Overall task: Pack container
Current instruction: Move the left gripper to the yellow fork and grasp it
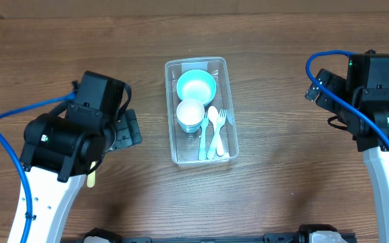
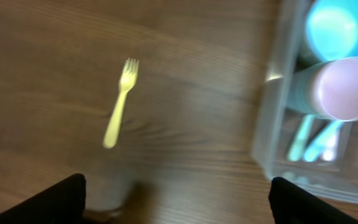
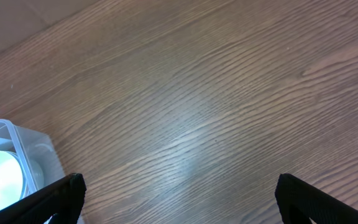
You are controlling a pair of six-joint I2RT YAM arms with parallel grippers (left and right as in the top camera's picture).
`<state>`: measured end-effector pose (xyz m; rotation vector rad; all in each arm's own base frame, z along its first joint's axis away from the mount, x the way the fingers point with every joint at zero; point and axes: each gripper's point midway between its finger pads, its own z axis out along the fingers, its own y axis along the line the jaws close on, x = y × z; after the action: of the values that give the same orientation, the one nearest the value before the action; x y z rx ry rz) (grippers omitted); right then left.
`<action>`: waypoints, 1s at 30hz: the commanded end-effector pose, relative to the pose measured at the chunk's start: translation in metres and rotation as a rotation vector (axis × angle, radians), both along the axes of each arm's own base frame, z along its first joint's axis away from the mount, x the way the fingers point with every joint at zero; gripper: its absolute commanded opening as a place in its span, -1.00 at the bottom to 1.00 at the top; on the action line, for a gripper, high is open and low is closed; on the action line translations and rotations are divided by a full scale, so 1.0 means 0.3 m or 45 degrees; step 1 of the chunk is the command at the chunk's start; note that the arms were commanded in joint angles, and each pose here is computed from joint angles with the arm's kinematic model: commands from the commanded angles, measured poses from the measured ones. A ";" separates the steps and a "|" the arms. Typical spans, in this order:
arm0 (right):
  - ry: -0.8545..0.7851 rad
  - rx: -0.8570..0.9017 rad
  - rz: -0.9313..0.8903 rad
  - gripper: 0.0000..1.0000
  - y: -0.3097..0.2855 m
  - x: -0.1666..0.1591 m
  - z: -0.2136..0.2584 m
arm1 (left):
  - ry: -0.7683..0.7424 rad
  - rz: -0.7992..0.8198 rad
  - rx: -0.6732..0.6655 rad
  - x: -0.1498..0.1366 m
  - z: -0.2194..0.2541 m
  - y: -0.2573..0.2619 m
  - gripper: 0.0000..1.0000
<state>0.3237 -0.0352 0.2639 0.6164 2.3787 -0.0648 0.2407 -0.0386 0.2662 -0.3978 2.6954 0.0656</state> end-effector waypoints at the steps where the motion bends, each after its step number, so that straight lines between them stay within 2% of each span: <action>1: -0.028 -0.009 -0.010 1.00 -0.009 0.004 0.026 | 0.147 0.227 0.071 -0.054 -0.151 0.117 1.00; 6: -0.028 -0.009 -0.010 1.00 -0.009 0.004 0.026 | 0.318 0.298 -0.023 -0.091 -0.373 0.177 1.00; 12: -0.028 -0.009 -0.010 1.00 -0.010 0.004 0.026 | 0.379 0.563 0.006 -0.155 -0.492 0.362 1.00; 15: -0.028 -0.008 -0.010 1.00 -0.010 0.004 0.026 | 0.369 0.689 -0.023 -0.175 -0.516 0.427 1.00; 20: -0.028 -0.009 -0.011 1.00 -0.010 0.004 0.026 | 0.283 0.797 -0.041 -0.157 -0.604 0.493 0.99; 24: -0.028 -0.009 -0.010 1.00 -0.010 0.004 0.026 | 0.300 0.841 0.032 -0.179 -0.735 0.526 0.92; 27: -0.028 -0.009 -0.011 1.00 -0.010 0.004 0.026 | 0.380 0.943 0.121 -0.235 -0.780 0.573 1.00; 30: -0.028 -0.009 -0.011 1.00 -0.010 0.004 0.026 | 0.464 1.008 0.089 -0.264 -0.835 0.595 1.00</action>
<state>0.3236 -0.0353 0.2639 0.6169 2.3790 -0.0651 0.1738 0.1286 0.0266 -1.4238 2.6847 0.4201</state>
